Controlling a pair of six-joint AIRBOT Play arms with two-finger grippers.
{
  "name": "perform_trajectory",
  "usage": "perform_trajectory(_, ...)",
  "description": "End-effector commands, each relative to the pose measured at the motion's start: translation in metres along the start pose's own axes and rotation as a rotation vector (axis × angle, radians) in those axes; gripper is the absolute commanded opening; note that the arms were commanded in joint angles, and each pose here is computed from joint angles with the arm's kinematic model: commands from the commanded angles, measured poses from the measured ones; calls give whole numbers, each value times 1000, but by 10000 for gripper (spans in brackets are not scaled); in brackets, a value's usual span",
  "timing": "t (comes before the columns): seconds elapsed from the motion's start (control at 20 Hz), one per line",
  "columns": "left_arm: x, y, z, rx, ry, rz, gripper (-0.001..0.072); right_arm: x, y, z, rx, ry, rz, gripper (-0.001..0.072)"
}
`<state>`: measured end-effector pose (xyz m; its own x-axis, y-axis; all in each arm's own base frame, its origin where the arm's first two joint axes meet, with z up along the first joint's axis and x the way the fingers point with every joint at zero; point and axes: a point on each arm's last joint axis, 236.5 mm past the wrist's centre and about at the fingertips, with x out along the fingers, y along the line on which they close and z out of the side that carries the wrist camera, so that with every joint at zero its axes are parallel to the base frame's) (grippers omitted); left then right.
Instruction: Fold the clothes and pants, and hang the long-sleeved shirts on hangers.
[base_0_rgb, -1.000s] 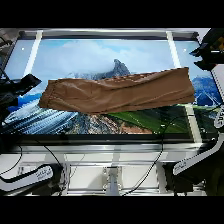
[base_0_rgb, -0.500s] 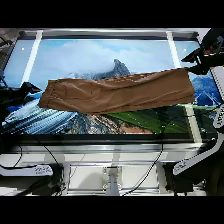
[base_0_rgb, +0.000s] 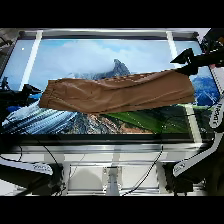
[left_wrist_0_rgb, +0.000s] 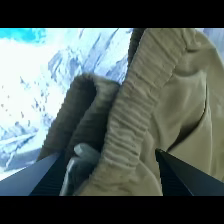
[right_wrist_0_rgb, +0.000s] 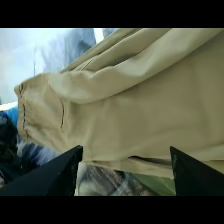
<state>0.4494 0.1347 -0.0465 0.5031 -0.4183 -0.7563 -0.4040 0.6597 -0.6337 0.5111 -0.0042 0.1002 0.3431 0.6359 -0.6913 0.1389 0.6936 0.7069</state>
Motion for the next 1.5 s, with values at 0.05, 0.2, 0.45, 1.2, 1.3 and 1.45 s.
perform_trajectory(0.05, 0, 3, 25, 26, -67, 10, 633, 16, 19, -11, -39, 45, 12, 623)
perform_trajectory(0.2, 7, 23, 14, 45, -14, 71, 632, 28, 32, -18, -63, 69, 17, 622)
perform_trajectory(0.45, 22, 30, 5, 26, 29, 65, 632, 53, 64, -34, -120, 113, 44, 622)
perform_trajectory(1.2, 55, -62, 2, 95, 15, -251, 17, 202, 180, -115, -368, 137, 61, 13)
perform_trajectory(1.3, 43, -84, 11, 130, -34, -320, 16, 233, 192, -129, -379, 131, 78, 12)
perform_trajectory(1.45, 19, -113, 17, 230, -93, -351, 15, 285, 197, -160, -312, 189, 105, 12)
